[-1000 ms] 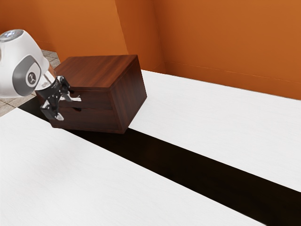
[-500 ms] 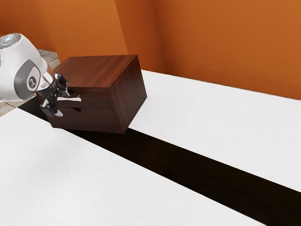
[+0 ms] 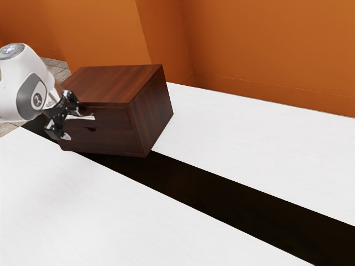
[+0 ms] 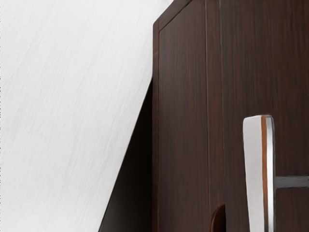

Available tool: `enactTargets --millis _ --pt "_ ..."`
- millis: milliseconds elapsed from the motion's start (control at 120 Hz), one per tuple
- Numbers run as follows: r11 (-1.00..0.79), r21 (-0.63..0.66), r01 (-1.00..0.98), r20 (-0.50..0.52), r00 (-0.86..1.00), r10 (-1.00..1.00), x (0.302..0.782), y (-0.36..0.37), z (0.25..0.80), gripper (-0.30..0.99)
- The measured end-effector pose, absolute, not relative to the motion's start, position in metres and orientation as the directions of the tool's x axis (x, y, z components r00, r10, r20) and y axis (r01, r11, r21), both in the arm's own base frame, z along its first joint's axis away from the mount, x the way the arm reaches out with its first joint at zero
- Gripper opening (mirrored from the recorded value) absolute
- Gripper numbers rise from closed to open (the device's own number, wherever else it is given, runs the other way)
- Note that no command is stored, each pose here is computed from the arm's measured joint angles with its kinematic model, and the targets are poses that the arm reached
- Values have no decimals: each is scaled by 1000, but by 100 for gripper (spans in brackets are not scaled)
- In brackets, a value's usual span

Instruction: Pull the drawer handle with one arm to open the drawer

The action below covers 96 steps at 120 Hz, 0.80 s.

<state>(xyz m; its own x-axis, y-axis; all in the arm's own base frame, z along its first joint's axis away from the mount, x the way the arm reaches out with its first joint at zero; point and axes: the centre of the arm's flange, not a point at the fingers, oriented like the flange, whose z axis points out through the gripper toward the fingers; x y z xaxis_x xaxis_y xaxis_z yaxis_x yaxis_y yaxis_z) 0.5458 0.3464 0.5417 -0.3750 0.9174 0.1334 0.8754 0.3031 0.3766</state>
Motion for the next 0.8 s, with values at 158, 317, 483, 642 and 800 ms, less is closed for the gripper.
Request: enactTargets --millis 158,317,483,642,800 --pt "278 370 887 155 -353 923 546 346 542 59" --pt "258 365 894 163 -335 928 548 342 542 59" --pt "246 365 898 156 -320 935 555 332 540 58" --pt "280 365 888 141 -350 926 555 335 537 58" --pt "318 362 876 126 -384 915 554 337 533 56"
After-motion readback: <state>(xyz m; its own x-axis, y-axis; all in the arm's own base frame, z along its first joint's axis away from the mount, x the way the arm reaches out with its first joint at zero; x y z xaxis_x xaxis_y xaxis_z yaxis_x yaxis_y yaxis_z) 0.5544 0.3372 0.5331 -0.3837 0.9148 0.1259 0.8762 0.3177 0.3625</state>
